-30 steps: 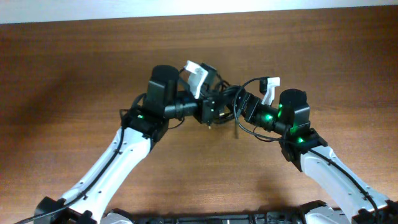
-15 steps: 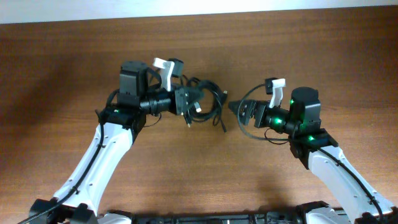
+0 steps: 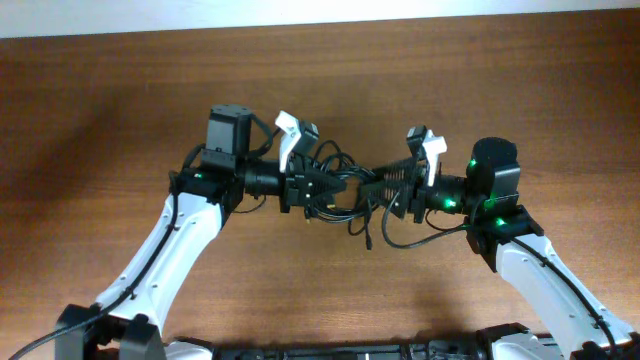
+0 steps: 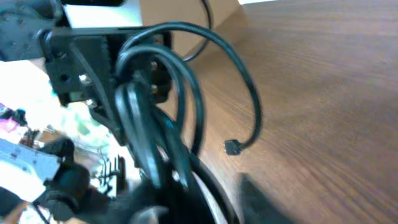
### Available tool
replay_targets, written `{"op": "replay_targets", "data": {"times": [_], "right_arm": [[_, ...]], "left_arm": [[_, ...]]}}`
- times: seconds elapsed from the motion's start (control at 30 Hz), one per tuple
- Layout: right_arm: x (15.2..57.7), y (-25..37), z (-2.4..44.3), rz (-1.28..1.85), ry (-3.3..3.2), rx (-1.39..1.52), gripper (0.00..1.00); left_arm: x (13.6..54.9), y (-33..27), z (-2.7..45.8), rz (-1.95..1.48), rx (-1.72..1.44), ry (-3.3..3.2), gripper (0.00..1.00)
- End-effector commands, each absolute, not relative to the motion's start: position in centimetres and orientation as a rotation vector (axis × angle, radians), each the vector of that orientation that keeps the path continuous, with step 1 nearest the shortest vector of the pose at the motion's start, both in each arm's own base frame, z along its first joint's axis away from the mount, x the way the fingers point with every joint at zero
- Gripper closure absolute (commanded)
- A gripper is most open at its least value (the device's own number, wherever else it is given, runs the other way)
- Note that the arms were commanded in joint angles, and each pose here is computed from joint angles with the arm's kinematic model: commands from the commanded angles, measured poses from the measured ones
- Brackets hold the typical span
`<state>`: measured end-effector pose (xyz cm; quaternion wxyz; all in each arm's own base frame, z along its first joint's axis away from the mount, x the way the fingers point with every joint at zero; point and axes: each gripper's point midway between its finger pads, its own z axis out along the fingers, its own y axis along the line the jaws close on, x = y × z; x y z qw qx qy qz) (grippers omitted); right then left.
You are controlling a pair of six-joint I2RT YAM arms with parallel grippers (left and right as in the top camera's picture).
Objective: Untangle cables
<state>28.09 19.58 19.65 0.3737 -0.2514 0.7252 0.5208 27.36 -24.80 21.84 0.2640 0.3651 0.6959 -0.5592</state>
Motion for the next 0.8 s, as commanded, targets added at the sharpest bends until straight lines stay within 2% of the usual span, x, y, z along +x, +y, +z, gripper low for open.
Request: {"op": "replay_targets", "data": {"times": [0.0, 0.03, 0.07, 0.1, 0.13, 0.17, 0.23, 0.27, 0.37, 0.43, 0.5, 0.63, 0.7, 0.77], "right_arm": [[27.6, 19.7, 21.0, 1.358, 1.803, -0.701, 0.91], [27.6, 19.7, 21.0, 1.363, 1.811, -0.688, 0.96], [27.7, 19.7, 21.0, 1.366, 1.817, -0.679, 0.96], [28.0, 19.6, 20.9, 1.366, 1.839, -0.643, 0.96], [28.7, 19.3, 20.6, 1.362, 1.891, -0.548, 0.96], [29.5, 19.0, 20.3, 1.354, 1.932, -0.459, 0.96], [31.5, 17.9, 19.6, 1.334, 2.025, -0.185, 0.96], [32.2, 17.4, 19.3, 1.330, 2.052, -0.058, 0.96], [33.7, 16.2, 18.9, 1.325, 2.078, 0.202, 0.96], [34.5, 15.5, 18.8, 1.312, 2.068, 0.325, 0.96], [34.9, 15.1, 18.7, 1.305, 2.064, 0.393, 0.96], [35.0, 15.4, 18.4, 1.289, 2.067, 0.416, 0.96], [34.7, 16.1, 18.4, 1.316, 2.078, 0.423, 0.96], [34.1, 17.4, 18.4, 1.343, 2.096, 0.396, 0.96]], "left_arm": [[27.6, -24.9, 21.0, -1.496, 1.000, 1.884, 0.98], [27.9, -24.8, 20.7, -1.474, 0.990, 1.902, 0.93], [28.2, -24.8, 20.3, -1.447, 0.980, 1.921, 0.86], [28.3, -24.7, 20.2, -1.439, 0.978, 1.926, 0.71], [28.5, -24.7, 20.1, -1.427, 0.970, 1.937, 0.49], [28.8, -24.6, 19.9, -1.415, 0.936, 1.971, 0.39], [30.0, -24.3, 19.3, -1.382, 0.823, 2.063, 0.06], [30.6, -24.1, 19.2, -1.368, 0.767, 2.097, 0.01], [32.8, -22.9, 18.7, -1.334, 0.502, 2.225, 0.01], [34.7, -21.1, 17.5, -1.290, 0.139, 2.367, 0.01], [35.0, -20.5, 16.6, -1.284, -0.063, 2.441, 0.01], [33.6, -21.1, 15.5, -1.295, -0.140, 2.530, 0.00], [32.7, -21.6, 14.9, -1.282, -0.141, 2.578, 0.07], [32.1, -22.2, 13.9, -1.213, -0.130, 2.613, 0.09]]}}
